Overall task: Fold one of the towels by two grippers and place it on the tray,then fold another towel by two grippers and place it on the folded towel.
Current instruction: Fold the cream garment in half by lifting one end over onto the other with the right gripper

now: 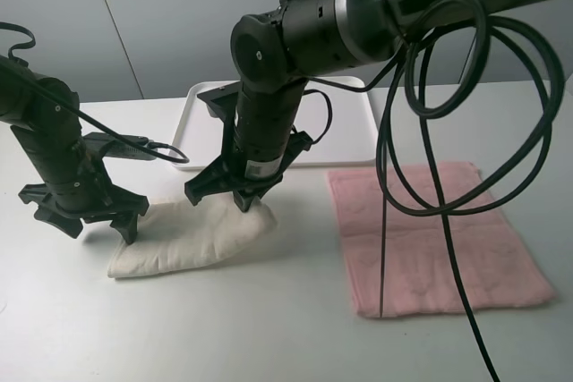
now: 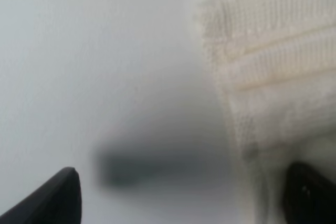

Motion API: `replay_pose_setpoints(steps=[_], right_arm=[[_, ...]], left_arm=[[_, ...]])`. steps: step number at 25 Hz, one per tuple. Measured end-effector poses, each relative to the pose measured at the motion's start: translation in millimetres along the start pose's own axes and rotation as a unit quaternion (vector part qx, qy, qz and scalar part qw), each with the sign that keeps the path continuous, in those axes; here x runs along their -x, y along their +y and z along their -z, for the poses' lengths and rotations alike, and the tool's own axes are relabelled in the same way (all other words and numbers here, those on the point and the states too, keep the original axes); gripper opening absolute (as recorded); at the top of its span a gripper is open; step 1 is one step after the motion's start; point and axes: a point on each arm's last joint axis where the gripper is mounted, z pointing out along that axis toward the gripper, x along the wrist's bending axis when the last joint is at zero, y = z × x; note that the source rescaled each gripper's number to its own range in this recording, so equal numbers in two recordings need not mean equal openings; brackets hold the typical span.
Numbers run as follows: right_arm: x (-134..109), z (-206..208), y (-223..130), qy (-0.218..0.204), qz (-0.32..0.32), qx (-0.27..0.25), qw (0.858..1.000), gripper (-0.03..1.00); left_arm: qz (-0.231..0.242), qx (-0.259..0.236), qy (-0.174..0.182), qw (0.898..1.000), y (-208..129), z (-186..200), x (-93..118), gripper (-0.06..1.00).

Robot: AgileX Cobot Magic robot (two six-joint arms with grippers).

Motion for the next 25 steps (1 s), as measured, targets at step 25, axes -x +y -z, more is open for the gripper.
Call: replay_pose_setpoints(steps=[25], right_arm=[[-25, -29, 15, 0.170, -0.149, 0.045, 0.973, 0.07]], left_arm=[[0.001, -0.001, 0.000, 1.000, 0, 0, 0, 0.99]])
